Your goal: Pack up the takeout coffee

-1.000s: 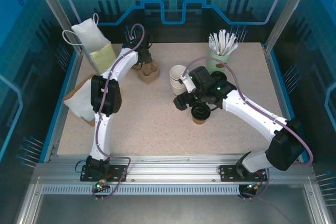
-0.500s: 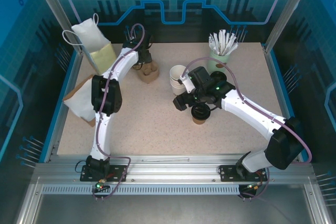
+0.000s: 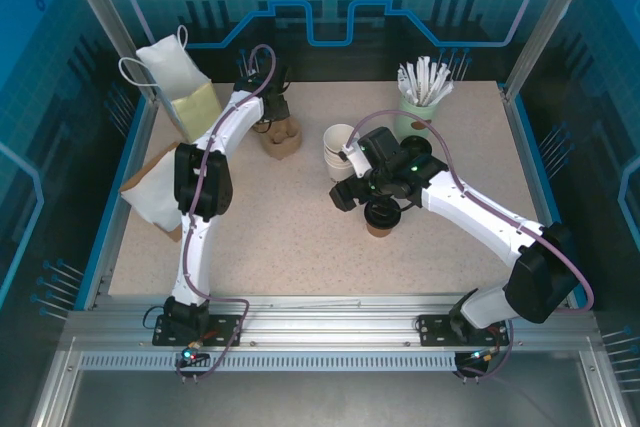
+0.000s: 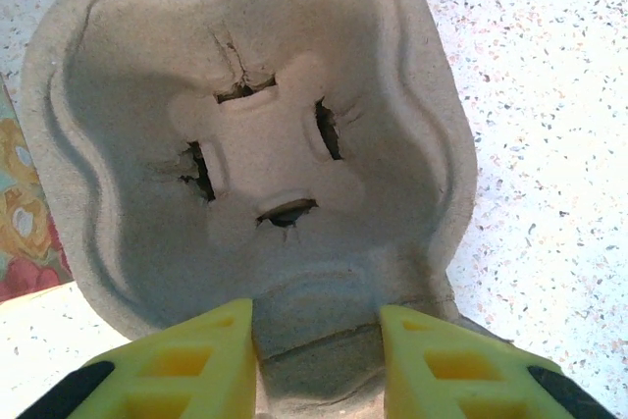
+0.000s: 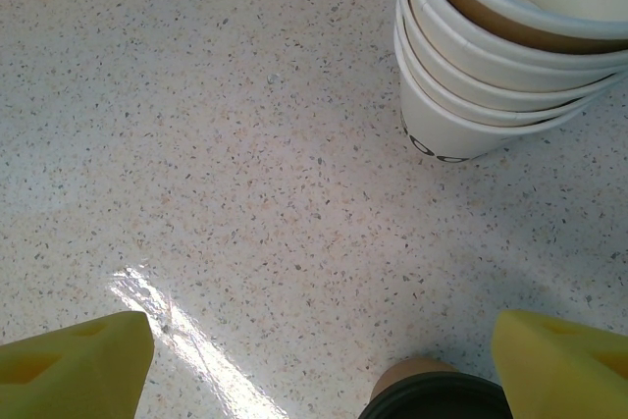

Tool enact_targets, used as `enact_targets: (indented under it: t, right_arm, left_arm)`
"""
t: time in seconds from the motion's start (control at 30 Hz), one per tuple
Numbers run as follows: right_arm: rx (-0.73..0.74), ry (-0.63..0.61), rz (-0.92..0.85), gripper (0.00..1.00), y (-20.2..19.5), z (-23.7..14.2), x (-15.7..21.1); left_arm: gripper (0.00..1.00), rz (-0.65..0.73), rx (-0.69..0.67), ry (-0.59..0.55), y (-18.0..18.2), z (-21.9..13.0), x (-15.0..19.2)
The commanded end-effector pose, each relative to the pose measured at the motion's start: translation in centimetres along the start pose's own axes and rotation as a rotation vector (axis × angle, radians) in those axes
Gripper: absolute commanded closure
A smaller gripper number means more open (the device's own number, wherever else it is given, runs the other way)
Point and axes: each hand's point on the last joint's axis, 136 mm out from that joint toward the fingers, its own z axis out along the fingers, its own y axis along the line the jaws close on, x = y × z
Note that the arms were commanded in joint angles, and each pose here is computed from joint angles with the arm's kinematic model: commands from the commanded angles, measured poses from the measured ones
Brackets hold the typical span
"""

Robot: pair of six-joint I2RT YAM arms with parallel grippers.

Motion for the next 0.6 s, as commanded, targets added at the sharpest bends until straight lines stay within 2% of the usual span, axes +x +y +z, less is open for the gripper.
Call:
enact_targets:
  t: [0.0,0.57]
  right_arm:
    - [-0.019,-0.009,0.003,0.09,0.6,0.0,-0.2]
    - [-0.023,-0.017,0.005,0.09,0.8,-0.4,-0.6]
  left_arm:
    - [0.68,-0.015,0.027,-0.059,-0.3,-3.0,-2.0]
    - [0.68,0.014,0.050,-0.125,-0.3,-7.5,-3.5]
